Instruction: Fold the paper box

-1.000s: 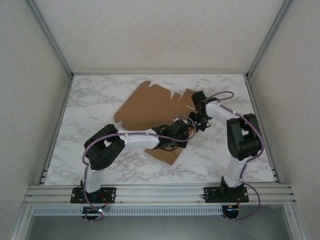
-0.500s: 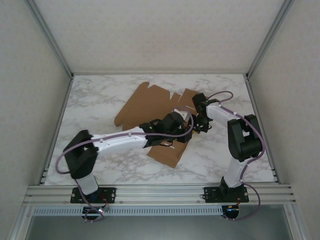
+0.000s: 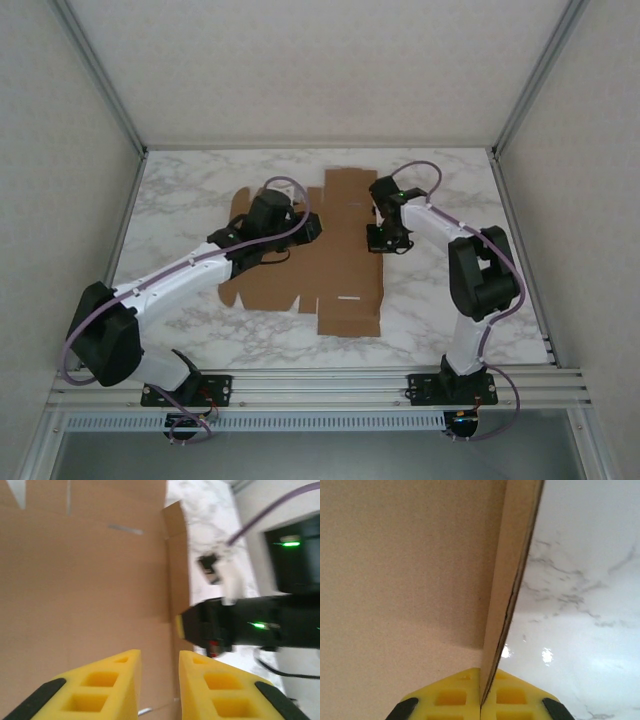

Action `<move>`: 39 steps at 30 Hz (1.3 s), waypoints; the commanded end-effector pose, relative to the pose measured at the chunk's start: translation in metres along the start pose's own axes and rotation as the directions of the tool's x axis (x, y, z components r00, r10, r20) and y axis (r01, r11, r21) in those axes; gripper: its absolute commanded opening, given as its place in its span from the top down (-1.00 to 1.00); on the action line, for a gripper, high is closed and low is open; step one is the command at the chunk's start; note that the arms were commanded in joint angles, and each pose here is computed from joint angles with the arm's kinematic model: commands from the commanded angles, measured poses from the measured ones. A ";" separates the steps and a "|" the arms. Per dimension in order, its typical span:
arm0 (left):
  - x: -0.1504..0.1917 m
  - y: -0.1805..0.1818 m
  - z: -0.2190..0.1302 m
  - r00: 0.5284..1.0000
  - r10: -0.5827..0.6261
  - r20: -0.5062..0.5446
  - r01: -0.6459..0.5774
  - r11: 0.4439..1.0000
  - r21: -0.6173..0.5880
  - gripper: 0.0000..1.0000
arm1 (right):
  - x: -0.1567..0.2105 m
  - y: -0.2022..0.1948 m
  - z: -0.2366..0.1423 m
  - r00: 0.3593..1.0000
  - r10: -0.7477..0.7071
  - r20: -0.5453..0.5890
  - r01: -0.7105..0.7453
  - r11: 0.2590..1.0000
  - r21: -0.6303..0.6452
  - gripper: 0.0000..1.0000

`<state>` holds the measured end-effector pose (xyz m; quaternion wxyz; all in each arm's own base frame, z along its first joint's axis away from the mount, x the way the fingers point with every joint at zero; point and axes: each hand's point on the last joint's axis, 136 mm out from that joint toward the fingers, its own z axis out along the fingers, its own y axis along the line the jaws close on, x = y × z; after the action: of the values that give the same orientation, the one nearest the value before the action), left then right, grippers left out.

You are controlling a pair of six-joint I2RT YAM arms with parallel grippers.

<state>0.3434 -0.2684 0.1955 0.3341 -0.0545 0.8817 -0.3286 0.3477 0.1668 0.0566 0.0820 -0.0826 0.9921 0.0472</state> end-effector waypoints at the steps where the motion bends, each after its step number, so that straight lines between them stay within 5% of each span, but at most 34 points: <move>1: 0.010 0.026 0.007 0.996 -0.085 -0.017 0.084 0.996 -0.037 0.51 | -0.004 -0.015 0.003 0.990 -0.140 -0.023 0.142 0.982 0.127 1.00; 14: 0.077 0.123 0.044 0.960 -0.271 -0.069 0.254 0.949 -0.187 0.74 | -0.013 -0.050 0.007 0.957 -0.222 -0.187 0.276 0.897 0.344 1.00; 26: 0.121 0.143 0.074 0.930 -0.320 -0.181 0.287 0.939 -0.189 1.00 | -0.017 -0.036 -0.012 0.974 -0.186 -0.127 0.215 0.935 0.281 1.00; 39: 0.129 0.149 0.077 0.927 -0.321 -0.195 0.283 0.938 -0.200 1.00 | -0.014 0.018 -0.049 0.989 -0.136 -0.055 0.135 0.991 -0.021 1.00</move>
<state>0.3298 -0.2399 0.0188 0.2120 -0.1763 0.9040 -0.3266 0.3617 0.1322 0.0941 0.0581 -0.1487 0.9844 -0.0740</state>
